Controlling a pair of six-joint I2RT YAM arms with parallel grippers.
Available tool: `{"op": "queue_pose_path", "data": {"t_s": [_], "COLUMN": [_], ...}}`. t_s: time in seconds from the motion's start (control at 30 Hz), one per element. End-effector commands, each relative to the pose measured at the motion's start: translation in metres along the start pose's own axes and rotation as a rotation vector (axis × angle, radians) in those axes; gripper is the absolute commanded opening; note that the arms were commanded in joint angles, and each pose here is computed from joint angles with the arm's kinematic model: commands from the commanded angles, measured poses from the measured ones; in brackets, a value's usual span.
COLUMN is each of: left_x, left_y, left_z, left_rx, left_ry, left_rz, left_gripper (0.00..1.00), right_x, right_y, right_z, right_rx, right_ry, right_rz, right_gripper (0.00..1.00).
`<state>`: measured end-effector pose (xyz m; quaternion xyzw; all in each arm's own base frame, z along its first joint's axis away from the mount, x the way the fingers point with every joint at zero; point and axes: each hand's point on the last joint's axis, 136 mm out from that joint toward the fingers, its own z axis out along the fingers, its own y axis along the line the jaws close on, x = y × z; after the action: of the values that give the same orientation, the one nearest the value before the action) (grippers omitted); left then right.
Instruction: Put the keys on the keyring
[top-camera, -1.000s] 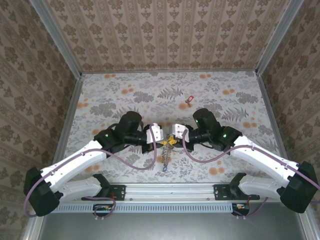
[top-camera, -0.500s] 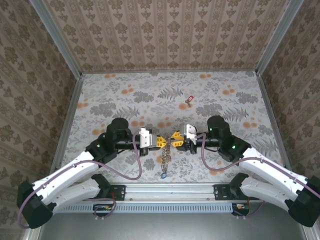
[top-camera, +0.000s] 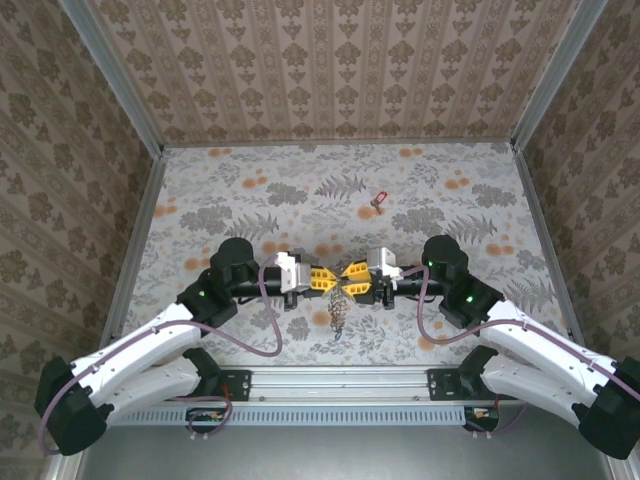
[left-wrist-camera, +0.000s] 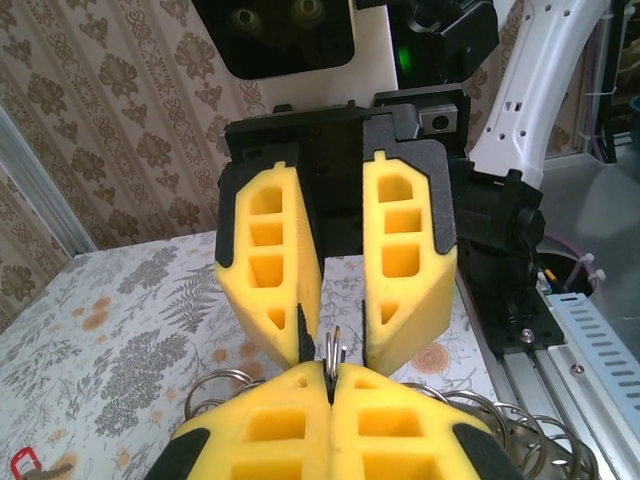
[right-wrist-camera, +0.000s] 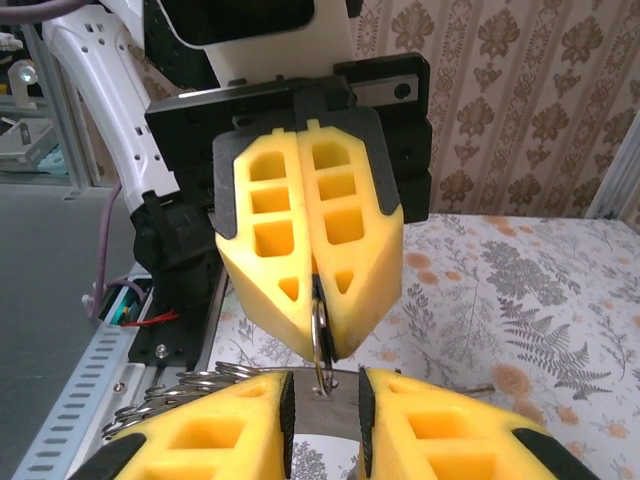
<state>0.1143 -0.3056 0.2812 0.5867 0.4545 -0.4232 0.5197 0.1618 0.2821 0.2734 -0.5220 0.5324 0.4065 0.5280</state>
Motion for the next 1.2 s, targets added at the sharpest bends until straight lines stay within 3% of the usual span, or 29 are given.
{"op": "queue_pose_path", "data": {"t_s": [0.0, 0.3, 0.57, 0.7, 0.87, 1.17], "left_x": [-0.017, -0.022, -0.014, -0.008, 0.0, 0.011], "left_y": [0.002, 0.006, 0.007, 0.011, 0.013, 0.006], "left_z": [-0.001, 0.001, 0.004, 0.004, 0.004, 0.003], "left_rx": [0.002, -0.014, -0.024, -0.048, -0.066, -0.044], "left_ry": [-0.065, -0.099, -0.086, -0.05, -0.004, 0.067], "left_rz": [0.029, 0.034, 0.008, -0.004, -0.033, -0.06], "left_gripper": [0.0, 0.0, 0.0, 0.14, 0.44, 0.46], "right_x": [-0.008, -0.008, -0.013, -0.011, -0.002, 0.001], "right_y": [0.007, -0.002, -0.003, -0.005, -0.01, -0.006], "right_z": [-0.001, 0.002, 0.001, 0.0, -0.001, -0.004], "right_rx": [-0.031, 0.003, 0.011, 0.022, 0.055, 0.044], "right_ry": [-0.039, -0.038, -0.044, -0.031, 0.02, 0.066], "right_rz": [-0.004, -0.016, -0.036, -0.049, -0.067, -0.115], "right_gripper": [0.25, 0.23, 0.0, 0.0, 0.0, 0.0]}}
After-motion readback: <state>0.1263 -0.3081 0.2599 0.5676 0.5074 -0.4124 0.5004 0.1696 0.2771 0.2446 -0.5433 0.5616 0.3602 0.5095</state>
